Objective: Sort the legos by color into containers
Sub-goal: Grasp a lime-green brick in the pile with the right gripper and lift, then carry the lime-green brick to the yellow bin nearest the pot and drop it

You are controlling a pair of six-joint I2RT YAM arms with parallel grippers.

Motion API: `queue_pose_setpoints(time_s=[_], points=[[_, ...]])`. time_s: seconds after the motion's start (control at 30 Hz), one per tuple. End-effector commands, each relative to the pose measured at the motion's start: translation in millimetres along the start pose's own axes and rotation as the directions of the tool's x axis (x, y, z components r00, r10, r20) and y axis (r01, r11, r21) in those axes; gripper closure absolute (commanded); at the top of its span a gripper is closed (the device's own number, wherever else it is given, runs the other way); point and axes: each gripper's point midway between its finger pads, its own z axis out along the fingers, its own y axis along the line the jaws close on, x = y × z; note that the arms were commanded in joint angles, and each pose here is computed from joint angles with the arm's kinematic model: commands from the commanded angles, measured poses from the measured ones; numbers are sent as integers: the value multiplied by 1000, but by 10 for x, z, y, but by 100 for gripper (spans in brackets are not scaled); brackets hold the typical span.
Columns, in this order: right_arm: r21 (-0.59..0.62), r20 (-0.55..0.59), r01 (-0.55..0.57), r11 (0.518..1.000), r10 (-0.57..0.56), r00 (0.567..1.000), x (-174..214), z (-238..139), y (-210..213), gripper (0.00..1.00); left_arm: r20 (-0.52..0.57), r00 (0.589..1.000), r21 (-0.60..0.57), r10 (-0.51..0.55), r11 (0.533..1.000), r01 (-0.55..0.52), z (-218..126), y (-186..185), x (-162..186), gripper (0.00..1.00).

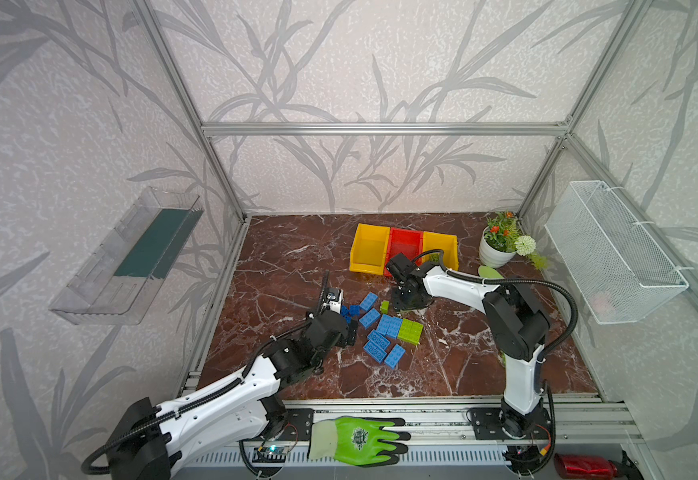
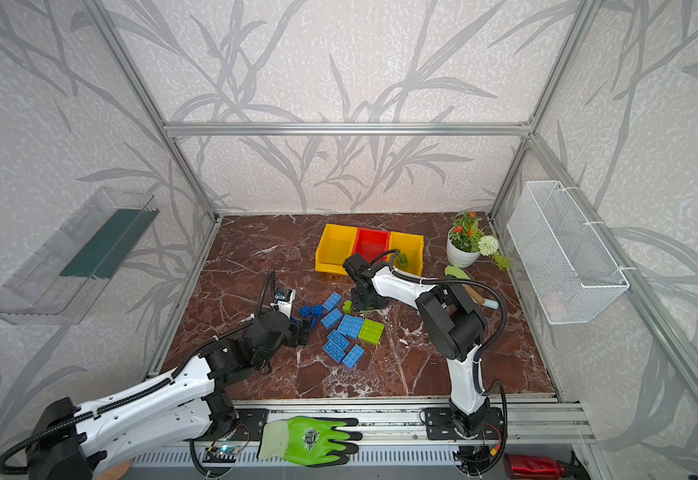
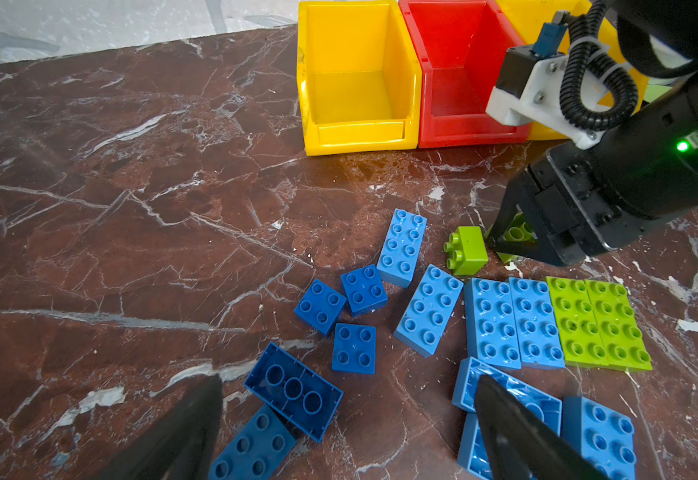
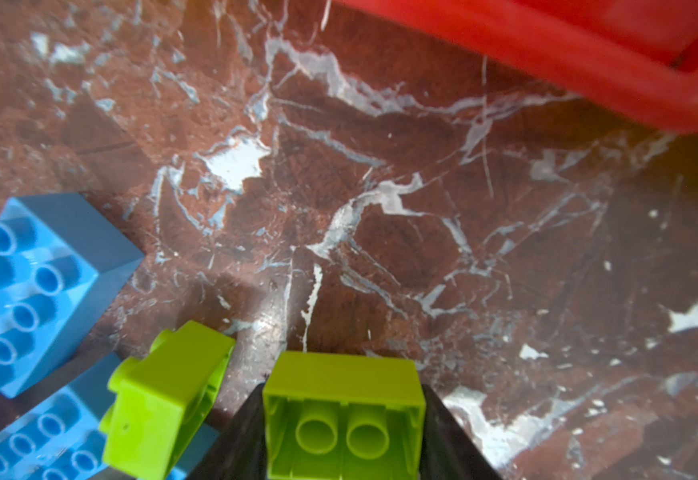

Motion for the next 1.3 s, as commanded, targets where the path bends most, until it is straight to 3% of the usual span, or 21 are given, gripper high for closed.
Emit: queue_pose_setpoints(time_s=[0.0, 0.23, 0.5, 0.77, 1.27], points=[[9, -43, 3, 1000, -3, 999, 84, 117, -39, 45, 35, 999, 13, -16, 1000, 16, -30, -54, -167, 6], [8, -22, 5, 1000, -5, 1000, 29, -9, -49, 63, 62, 998, -7, -30, 1000, 31, -60, -12, -243, 7], [7, 80, -19, 1000, 19, 997, -313, -502, -245, 64, 68, 998, 21, 9, 1000, -10, -27, -152, -421, 6], [8, 149, -113, 994, 111, 983, -767, -758, -757, 64, 76, 995, 47, 59, 997, -63, 92, -366, -679, 6], [53, 171, -192, 980, 181, 968, -1420, -512, -1325, 63, 19, 998, 116, 57, 991, -59, 535, -655, -985, 6]])
